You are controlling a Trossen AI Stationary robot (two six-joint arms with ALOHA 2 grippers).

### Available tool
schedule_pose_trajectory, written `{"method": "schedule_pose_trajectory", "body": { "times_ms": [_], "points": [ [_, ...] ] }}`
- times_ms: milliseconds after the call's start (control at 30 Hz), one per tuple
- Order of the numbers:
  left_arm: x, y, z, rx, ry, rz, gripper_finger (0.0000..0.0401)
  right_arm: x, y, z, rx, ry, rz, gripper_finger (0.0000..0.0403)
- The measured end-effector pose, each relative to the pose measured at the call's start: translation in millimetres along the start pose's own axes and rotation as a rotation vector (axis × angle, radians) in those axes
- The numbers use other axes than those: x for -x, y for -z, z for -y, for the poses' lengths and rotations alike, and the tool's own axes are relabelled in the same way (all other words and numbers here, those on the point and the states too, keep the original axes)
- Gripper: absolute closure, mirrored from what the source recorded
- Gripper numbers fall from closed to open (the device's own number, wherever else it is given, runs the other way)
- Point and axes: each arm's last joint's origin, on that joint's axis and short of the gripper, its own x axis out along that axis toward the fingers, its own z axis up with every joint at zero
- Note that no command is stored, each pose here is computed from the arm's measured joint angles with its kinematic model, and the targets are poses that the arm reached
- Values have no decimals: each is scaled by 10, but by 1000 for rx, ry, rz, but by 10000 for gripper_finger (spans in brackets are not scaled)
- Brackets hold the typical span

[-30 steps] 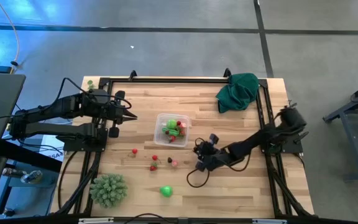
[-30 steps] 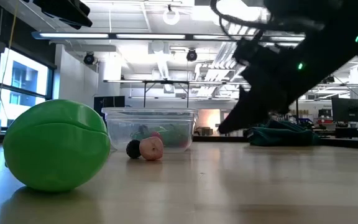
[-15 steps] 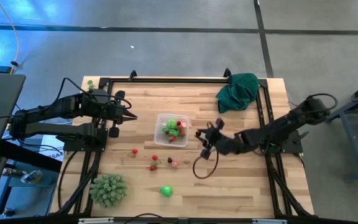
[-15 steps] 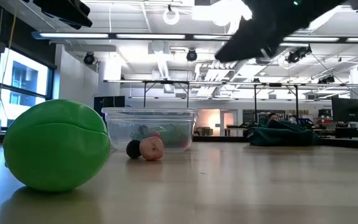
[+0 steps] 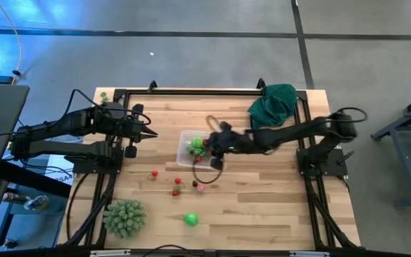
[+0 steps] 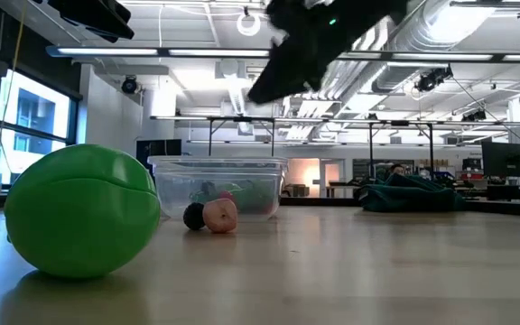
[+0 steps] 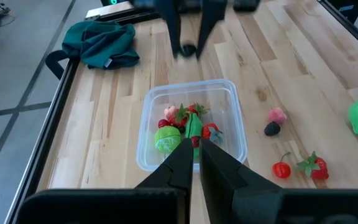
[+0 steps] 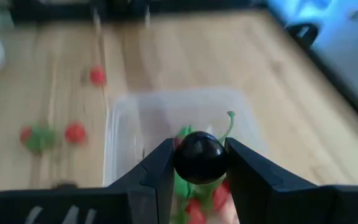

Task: Pick and placing Produce into tupperware
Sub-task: Put the black cherry into the transparent container

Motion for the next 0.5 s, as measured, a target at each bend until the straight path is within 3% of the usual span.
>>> {"method": "schedule_pose_trajectory", "body": {
  "times_ms": [300,500],
  "points": [
    [-1,0,0,0,0,-1,382,-687,52,-175,81,-66,-312,293],
    [0,0,0,0,0,0,382,-900,130,-239,92,-82,-446,293]
  ]
}}
